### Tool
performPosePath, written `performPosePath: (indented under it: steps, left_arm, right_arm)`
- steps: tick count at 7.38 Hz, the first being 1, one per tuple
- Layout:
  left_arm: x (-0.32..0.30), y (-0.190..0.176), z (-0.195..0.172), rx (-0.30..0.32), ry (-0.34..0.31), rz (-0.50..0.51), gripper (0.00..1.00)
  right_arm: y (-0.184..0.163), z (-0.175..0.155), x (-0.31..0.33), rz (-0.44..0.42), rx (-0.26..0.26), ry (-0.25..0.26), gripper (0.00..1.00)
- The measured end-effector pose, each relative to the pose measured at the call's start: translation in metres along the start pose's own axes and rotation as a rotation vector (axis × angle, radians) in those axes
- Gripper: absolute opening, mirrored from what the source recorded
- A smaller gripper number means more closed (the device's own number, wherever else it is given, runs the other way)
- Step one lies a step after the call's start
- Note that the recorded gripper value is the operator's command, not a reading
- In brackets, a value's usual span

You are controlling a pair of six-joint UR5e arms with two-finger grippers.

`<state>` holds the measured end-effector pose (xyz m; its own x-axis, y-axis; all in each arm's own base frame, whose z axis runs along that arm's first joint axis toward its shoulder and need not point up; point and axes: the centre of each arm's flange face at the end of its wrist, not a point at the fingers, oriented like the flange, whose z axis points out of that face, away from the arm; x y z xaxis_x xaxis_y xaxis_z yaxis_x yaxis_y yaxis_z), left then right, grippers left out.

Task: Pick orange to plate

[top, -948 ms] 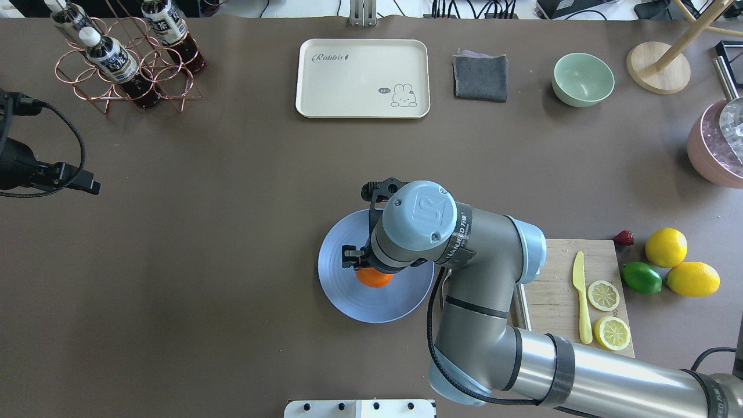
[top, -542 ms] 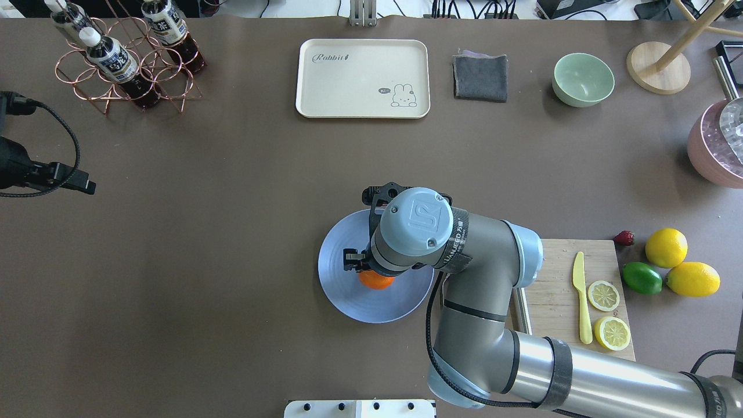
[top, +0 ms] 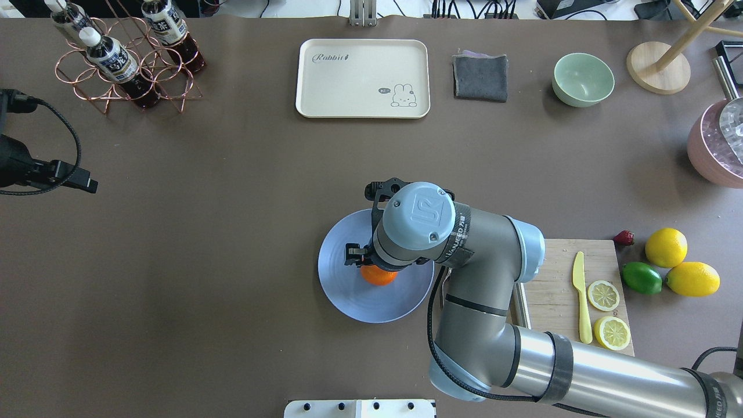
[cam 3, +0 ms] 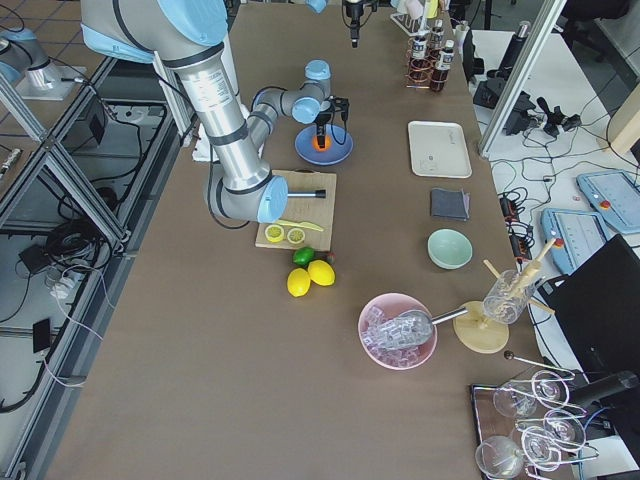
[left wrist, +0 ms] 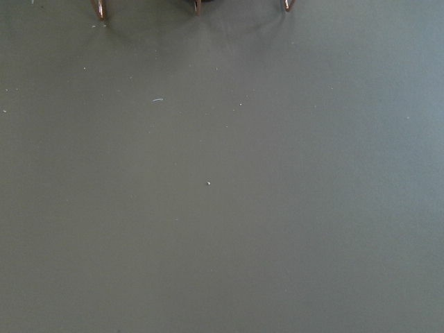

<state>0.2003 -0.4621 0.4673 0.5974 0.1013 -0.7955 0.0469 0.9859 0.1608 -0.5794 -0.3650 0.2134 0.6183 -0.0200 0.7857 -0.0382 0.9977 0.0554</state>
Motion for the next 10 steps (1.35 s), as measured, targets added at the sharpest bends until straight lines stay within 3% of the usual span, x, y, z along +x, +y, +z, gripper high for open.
performPosePath:
  steps: [2, 4, 6, 9, 10]
  left_arm:
    - [-0.014, -0.007, -0.016, 0.005, 0.019, -0.030, 0.97]
    - [-0.037, -0.016, -0.039, 0.018, 0.032, -0.035, 0.97]
    - [-0.086, -0.029, -0.077, 0.032, -0.022, -0.005, 0.97]
    - [-0.178, -0.031, -0.154, 0.030, -0.094, 0.042, 0.98]
    - [-0.198, -0.025, -0.170, 0.020, -0.110, 0.050, 0.98]
  right_arm:
    - [-0.039, -0.044, 0.020, 0.048, -0.008, -0.031, 1.00]
    - [-0.099, -0.130, 0.082, 0.088, -0.017, -0.025, 1.00]
    - [-0.152, -0.193, 0.218, 0.005, -0.018, 0.007, 1.00]
    - [-0.192, -0.224, 0.472, -0.178, -0.056, 0.102, 1.00]
    - [-0.203, -0.231, 0.555, -0.220, -0.079, 0.105, 1.00]
